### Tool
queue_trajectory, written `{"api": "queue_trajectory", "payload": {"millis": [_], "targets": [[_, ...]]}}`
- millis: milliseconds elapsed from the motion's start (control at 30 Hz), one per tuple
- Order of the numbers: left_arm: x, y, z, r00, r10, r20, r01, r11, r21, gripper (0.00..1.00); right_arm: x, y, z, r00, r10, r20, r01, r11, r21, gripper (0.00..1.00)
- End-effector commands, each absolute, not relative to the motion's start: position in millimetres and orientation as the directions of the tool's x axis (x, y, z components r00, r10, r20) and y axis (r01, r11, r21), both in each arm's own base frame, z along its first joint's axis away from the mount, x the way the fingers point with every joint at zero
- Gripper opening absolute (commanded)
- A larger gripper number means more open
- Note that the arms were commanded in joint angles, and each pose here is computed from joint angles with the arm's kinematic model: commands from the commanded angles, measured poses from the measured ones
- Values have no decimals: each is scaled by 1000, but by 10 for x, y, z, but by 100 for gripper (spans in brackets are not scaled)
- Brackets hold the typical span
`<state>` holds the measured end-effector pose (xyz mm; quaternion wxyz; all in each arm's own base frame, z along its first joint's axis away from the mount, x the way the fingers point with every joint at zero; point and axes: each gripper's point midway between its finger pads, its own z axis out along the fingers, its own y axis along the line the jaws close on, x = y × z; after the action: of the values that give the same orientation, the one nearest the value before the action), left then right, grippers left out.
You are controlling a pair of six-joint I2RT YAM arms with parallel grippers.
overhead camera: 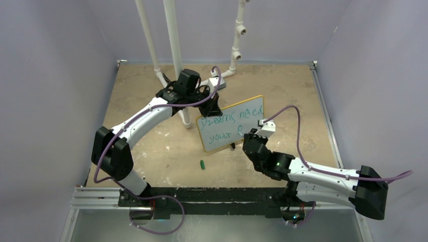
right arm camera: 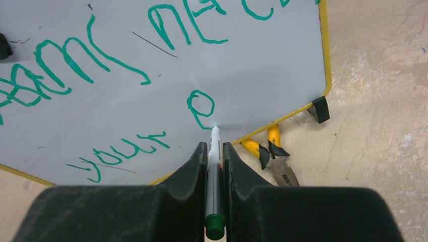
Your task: Write a sentence on the whiteboard
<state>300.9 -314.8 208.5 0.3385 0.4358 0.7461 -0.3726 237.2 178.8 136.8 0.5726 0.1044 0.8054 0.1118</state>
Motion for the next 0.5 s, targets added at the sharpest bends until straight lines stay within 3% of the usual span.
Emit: {"api": "queue_trajectory", "payload": {"millis": [0,467], "targets": [[3071,-3029,2106,-360,407,-840,908,359,-216,0,2431,1668,1432,-260,339,-904,105,941,322,0],[3081,-3021,2108,-361,406,-840,906,365,-213,0,2387,1637,1543,-253,368,-895,80,930,360,0]]}}
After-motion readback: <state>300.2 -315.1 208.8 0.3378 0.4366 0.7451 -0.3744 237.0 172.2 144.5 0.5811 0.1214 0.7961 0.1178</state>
